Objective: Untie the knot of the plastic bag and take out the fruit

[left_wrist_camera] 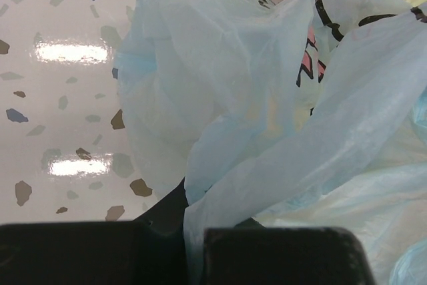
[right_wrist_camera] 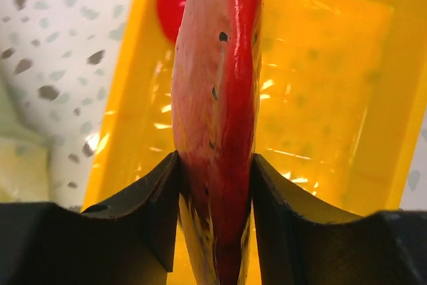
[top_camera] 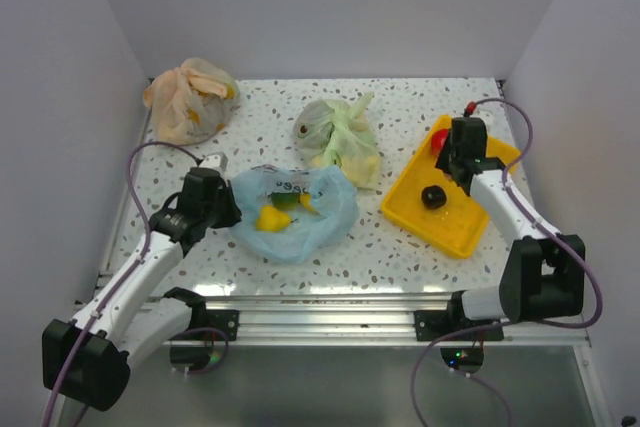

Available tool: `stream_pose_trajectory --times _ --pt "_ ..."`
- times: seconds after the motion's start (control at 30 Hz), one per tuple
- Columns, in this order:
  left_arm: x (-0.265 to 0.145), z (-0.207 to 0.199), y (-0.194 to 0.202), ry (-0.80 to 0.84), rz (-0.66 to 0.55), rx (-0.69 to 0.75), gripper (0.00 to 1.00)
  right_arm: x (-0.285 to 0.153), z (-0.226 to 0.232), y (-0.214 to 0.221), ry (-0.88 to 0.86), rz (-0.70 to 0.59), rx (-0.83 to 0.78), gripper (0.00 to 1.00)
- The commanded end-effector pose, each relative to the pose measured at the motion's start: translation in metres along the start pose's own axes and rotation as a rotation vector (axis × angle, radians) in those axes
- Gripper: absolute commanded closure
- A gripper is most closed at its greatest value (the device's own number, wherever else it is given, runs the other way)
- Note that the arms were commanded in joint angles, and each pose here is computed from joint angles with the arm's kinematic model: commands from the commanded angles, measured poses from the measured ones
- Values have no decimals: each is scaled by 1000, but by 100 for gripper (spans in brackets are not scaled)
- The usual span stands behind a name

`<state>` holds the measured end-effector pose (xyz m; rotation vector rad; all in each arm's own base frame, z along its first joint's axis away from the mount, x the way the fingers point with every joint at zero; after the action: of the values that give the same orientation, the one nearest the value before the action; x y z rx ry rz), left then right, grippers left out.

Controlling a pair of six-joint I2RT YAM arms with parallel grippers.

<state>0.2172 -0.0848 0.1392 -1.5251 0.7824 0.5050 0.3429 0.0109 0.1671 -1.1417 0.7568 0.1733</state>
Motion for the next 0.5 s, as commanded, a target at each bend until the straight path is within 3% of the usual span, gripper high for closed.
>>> stream_pose_trajectory --times 0.0,0.07,0.17,0.2,0.27,0.3,0.47 --pt "-4 -4 -11 31 -64 27 100 27 -26 -2 87 17 171 78" --pt "-4 -4 -12 32 -67 29 100 36 -41 -8 112 35 214 71" --pt "-4 -5 -13 33 -67 29 100 43 -45 -6 122 74 220 44" --pt "-5 -5 -15 36 -71 30 100 43 -45 -5 127 79 215 23" --pt "-5 -6 -16 35 -68 30 100 43 -48 -5 144 76 211 7" --pt "-6 -6 -19 37 -76 32 100 42 -49 -5 151 78 209 2" --pt "-9 -7 -27 33 -83 39 100 33 -47 -6 130 90 208 1"
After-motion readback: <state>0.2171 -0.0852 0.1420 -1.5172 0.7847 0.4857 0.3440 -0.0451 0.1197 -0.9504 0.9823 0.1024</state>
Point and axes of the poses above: each gripper's point midway between its finger pads, its own x axis out along the fingers, its own z axis along the line the jaws close on, y = z × x, the point moved 4 cm from there along -x, back along the fingers, and after that the axes turned 14 degrees about x, right-handed, at the moved point
